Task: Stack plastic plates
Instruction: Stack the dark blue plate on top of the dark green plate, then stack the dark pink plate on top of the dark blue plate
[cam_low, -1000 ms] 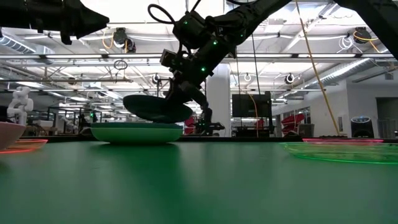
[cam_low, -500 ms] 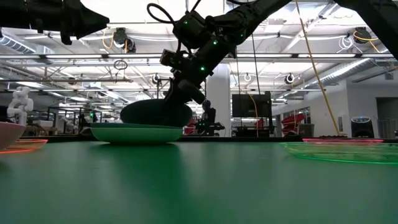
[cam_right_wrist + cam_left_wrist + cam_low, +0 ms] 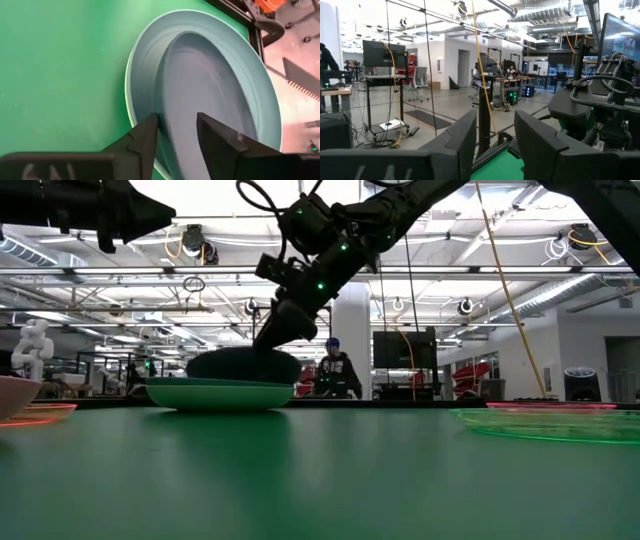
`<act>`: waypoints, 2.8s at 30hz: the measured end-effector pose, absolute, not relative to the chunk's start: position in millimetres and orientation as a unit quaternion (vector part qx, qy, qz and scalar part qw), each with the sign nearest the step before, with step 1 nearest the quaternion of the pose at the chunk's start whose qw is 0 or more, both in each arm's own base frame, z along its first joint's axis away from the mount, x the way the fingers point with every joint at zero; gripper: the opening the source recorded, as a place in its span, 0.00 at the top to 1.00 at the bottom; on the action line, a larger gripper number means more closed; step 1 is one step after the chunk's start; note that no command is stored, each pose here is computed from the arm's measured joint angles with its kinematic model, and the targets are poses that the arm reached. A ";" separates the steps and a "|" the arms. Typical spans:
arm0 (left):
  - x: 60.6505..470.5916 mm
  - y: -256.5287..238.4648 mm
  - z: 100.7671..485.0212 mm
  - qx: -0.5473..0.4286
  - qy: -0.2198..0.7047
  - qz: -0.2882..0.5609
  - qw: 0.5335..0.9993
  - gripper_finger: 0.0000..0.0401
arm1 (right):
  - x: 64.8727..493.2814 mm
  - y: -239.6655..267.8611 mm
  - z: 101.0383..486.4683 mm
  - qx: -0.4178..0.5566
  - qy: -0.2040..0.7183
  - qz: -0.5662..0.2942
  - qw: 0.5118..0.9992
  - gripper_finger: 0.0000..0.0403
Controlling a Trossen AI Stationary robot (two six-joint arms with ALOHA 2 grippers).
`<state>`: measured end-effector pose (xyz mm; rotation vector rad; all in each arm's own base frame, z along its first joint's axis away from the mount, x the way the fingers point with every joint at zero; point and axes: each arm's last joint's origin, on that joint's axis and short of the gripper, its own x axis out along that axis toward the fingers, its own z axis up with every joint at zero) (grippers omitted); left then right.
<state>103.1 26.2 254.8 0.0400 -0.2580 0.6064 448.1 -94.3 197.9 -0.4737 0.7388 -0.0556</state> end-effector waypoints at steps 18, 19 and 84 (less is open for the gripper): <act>105.2 26.5 247.1 -0.034 -0.104 0.291 0.950 0.66 | 424.7 -91.2 229.1 -0.191 0.400 -0.068 0.894 0.51; 105.6 26.4 245.9 -0.044 -0.100 0.290 0.951 0.66 | 420.2 -90.2 234.0 -0.186 0.407 -0.067 0.892 0.52; 197.2 -120.8 223.5 -0.165 0.576 -0.027 0.800 0.71 | 201.1 -28.2 308.6 -0.177 0.182 -0.067 0.965 0.80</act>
